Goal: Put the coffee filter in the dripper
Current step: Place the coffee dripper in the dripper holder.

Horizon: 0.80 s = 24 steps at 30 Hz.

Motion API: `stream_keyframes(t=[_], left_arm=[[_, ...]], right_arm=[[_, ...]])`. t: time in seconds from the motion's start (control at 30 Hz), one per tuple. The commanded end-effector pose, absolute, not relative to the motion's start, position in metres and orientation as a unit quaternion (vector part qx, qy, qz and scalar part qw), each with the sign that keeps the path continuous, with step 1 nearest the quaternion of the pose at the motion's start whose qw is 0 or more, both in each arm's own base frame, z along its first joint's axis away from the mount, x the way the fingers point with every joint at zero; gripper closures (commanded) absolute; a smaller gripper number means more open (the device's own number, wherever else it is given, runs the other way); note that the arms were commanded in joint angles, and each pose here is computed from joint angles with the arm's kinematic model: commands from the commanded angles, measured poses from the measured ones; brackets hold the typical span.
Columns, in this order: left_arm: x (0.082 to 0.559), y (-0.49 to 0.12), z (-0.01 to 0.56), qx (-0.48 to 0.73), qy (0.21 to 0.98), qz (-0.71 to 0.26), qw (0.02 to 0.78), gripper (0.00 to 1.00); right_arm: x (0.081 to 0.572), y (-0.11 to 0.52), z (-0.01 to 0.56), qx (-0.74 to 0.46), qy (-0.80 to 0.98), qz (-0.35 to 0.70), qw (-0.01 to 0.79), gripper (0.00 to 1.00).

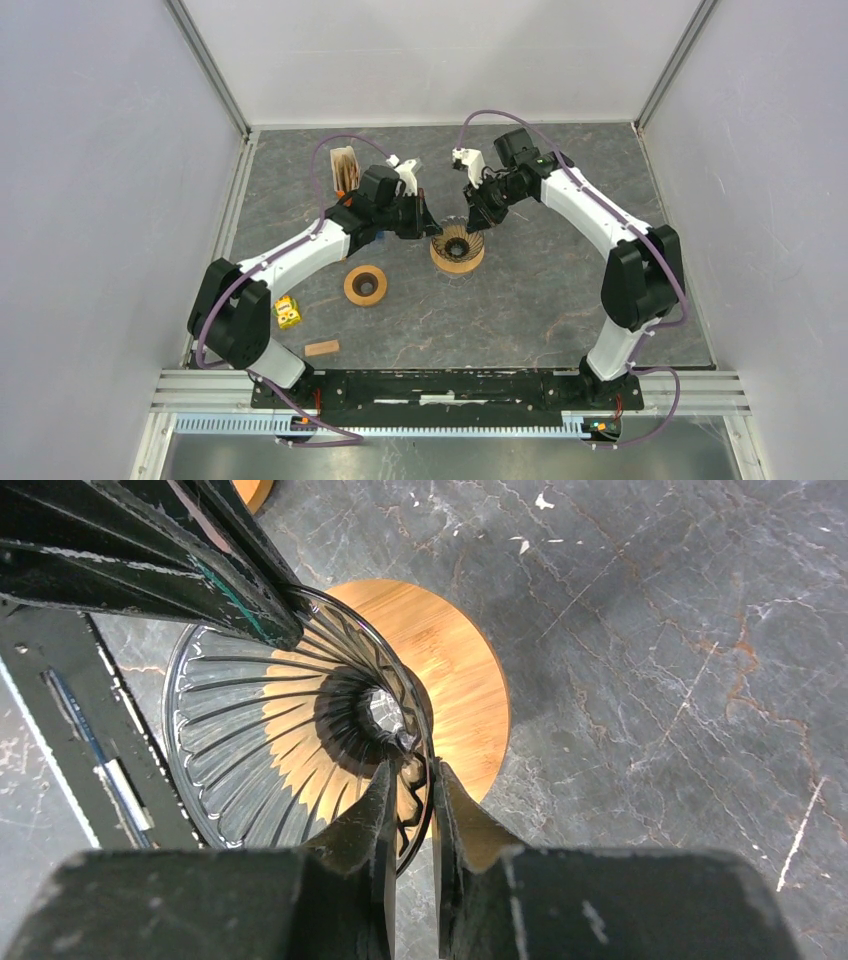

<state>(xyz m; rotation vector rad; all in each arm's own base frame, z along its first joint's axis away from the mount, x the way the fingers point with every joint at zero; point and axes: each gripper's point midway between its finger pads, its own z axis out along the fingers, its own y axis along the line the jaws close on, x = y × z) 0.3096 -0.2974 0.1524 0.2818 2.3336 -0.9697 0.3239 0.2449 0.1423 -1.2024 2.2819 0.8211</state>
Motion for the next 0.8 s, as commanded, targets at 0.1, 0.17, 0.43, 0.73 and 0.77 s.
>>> stream_keyframes(t=[0.1, 0.17, 0.43, 0.73, 0.77], left_arm=[[0.288, -0.269, 0.081, 0.115, 0.924, -0.271, 0.243, 0.98], [0.287, -0.269, 0.081, 0.116, 0.924, -0.27, 0.245, 0.98], [0.283, -0.268, 0.073, 0.121, 0.924, -0.265, 0.247, 0.98], [0.276, -0.27, 0.061, 0.13, 0.926, -0.259, 0.241, 0.98], [0.276, -0.27, 0.061, 0.131, 0.926, -0.258, 0.241, 0.98]], right_arm=[[0.31, 0.247, 0.098, -0.473, 0.819, 0.253, 0.204, 1.0], [0.309, 0.246, 0.095, -0.472, 0.819, 0.253, 0.209, 1.0], [0.301, 0.244, 0.085, -0.473, 0.817, 0.252, 0.214, 1.0], [0.297, 0.241, 0.077, -0.475, 0.817, 0.246, 0.218, 1.0], [0.297, 0.241, 0.076, -0.475, 0.817, 0.245, 0.216, 1.0]])
